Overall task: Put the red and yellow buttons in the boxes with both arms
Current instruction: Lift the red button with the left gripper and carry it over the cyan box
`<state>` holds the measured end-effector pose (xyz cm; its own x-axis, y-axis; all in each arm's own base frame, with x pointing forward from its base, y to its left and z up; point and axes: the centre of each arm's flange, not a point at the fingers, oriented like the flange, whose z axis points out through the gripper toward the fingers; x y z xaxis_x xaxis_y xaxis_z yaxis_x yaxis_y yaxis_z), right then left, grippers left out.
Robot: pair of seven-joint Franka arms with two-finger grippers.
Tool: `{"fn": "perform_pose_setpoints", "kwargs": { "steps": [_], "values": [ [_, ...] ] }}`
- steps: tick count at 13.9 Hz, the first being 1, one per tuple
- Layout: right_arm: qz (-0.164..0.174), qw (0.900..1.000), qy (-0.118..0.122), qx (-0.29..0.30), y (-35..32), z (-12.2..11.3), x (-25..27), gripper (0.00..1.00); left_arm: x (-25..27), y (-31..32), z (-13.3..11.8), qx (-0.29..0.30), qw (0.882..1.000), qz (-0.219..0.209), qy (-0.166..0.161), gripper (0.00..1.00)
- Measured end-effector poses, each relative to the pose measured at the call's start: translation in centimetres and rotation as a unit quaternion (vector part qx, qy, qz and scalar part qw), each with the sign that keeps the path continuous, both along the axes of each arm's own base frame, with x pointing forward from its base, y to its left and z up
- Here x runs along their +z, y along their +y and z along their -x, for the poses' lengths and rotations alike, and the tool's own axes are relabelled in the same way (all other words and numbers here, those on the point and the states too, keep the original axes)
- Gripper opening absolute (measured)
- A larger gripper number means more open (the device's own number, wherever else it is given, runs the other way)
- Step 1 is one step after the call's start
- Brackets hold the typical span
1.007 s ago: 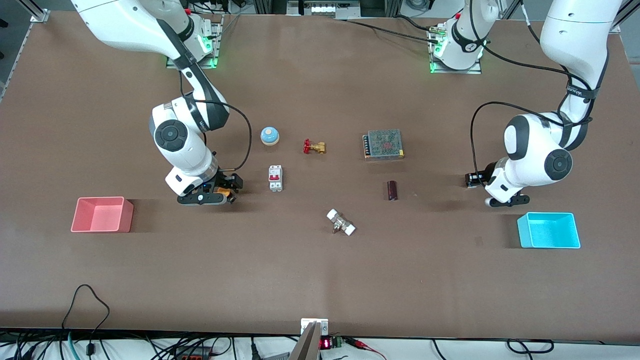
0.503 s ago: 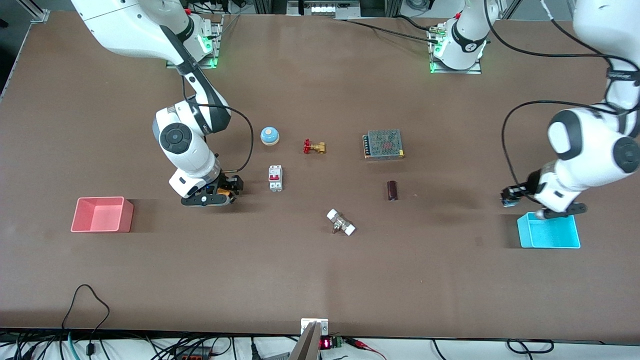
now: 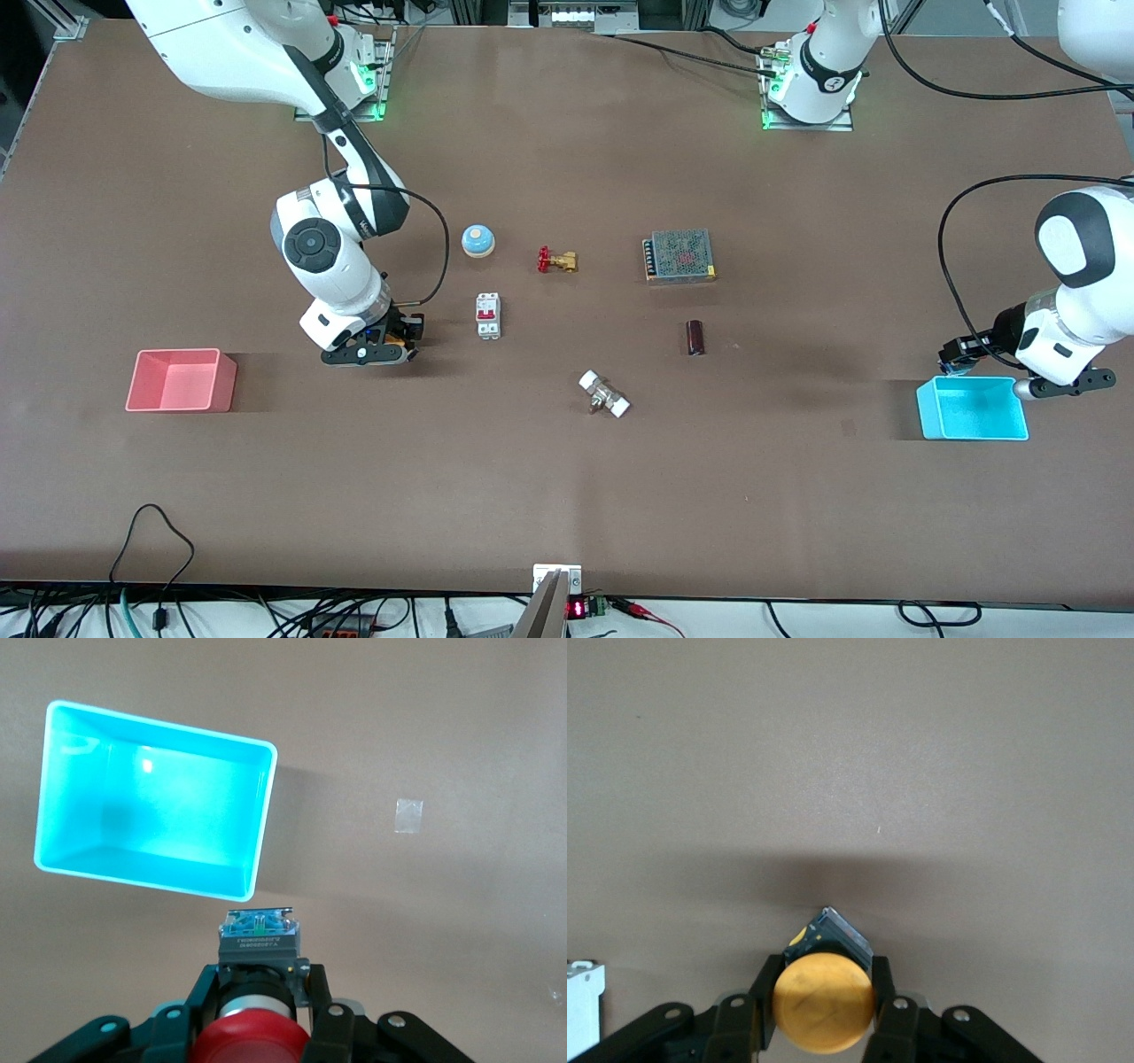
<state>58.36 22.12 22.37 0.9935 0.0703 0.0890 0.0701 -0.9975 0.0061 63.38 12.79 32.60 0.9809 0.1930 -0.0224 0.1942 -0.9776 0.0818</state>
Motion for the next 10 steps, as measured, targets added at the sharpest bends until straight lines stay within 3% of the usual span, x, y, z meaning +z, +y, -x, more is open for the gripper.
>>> {"fn": "perform_pose_setpoints", "kwargs": {
  "steps": [2, 7, 10],
  "values": [
    [0.0, 1.0, 0.001, 0.0, 0.0, 0.0, -0.1, 0.37, 0.0, 1.4, -0.9, 0.001, 1.0, -0.003, -0.008, 0.44],
    [0.001, 1.0, -0.01, 0.001, -0.4, -0.9, 1.0, 0.37, -2.8, 8.0, -2.5, -0.021, 1.0, -0.006, -0.014, 0.44],
    [0.03, 0.999, -0.002, 0.026, -4.2, -3.1, 7.2, 0.37, -3.1, 7.7, -3.3, -0.026, 0.999, -0.006, -0.017, 0.44]
  ]
}}
